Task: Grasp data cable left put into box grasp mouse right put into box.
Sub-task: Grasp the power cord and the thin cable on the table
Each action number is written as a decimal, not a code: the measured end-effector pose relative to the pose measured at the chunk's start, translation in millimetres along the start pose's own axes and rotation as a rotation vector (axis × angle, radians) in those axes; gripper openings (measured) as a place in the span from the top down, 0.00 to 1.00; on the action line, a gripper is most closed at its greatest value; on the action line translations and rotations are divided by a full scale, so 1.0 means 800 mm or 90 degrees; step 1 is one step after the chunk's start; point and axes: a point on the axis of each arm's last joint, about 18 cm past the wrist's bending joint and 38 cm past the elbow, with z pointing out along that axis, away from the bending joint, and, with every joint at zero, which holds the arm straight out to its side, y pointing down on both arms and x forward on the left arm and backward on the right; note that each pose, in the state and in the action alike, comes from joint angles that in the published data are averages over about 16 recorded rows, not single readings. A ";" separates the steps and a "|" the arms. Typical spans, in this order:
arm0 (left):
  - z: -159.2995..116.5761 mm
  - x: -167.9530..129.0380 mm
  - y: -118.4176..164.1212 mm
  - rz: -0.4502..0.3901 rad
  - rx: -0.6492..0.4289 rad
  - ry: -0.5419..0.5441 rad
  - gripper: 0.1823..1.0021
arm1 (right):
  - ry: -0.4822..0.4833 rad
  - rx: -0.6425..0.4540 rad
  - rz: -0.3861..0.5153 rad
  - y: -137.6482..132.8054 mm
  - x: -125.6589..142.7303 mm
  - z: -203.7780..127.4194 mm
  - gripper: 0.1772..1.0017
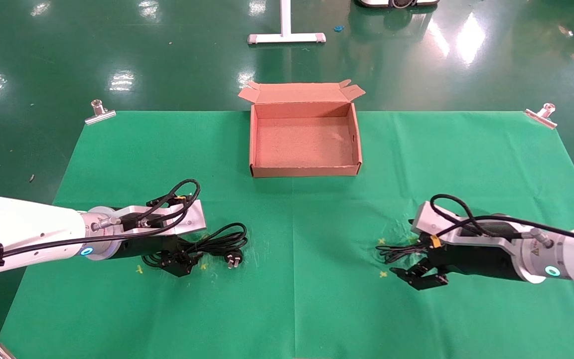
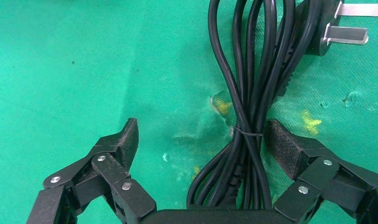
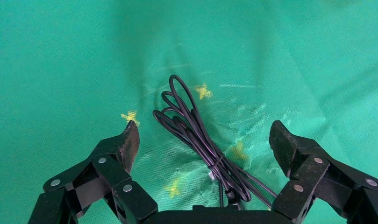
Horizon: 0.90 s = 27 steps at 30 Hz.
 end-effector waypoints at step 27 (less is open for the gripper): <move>0.003 -0.003 0.001 -0.001 0.002 0.005 0.58 | -0.002 -0.011 0.006 0.001 -0.004 0.000 0.44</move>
